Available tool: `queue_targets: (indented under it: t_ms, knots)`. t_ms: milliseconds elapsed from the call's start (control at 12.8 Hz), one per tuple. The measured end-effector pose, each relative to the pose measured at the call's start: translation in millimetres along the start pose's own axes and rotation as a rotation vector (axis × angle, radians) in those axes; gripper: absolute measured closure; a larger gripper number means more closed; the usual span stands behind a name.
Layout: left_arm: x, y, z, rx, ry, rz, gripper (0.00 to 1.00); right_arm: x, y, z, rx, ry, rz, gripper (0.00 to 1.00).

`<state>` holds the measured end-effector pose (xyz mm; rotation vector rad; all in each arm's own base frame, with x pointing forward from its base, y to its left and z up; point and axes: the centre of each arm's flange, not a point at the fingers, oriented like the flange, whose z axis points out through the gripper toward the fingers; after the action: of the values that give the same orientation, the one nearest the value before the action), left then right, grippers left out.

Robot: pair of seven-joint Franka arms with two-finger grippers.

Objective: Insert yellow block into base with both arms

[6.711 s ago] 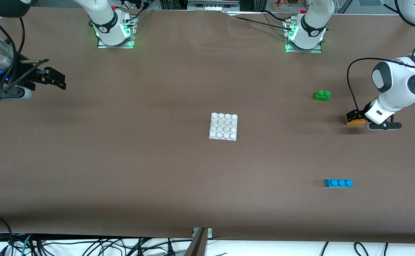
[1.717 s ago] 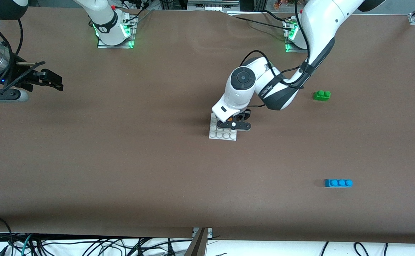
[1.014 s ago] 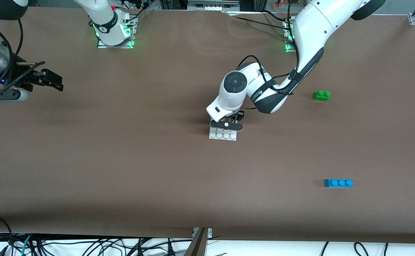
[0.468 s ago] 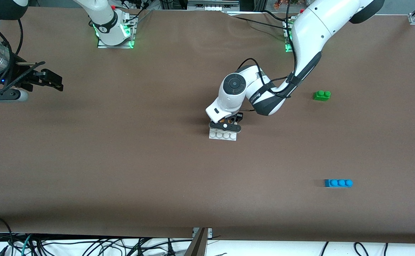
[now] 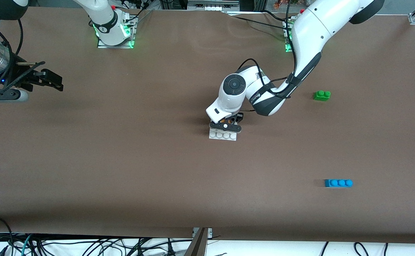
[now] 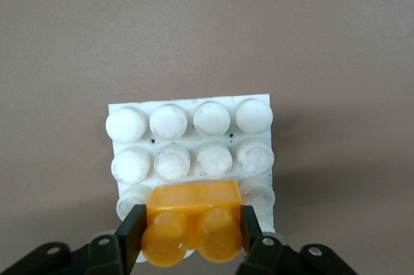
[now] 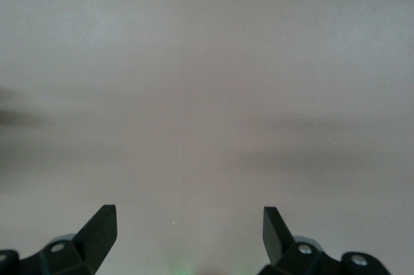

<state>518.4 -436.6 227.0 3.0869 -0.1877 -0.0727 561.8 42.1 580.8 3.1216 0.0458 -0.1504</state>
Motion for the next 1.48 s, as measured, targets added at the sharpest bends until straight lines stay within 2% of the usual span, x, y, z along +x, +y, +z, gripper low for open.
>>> queue_targets:
  t_ms: [1171, 1483]
  knots:
    - [-0.8, 0.1, 11.7, -0.001, -0.011, 0.000, 0.37, 0.1, 0.0, -0.1, 0.000, 0.001, 0.000, 0.00]
    - [-1.1, 0.9, 11.8, -0.001, -0.011, -0.026, 0.01, 0.1, 0.0, -0.1, 0.000, 0.001, 0.000, 0.00]
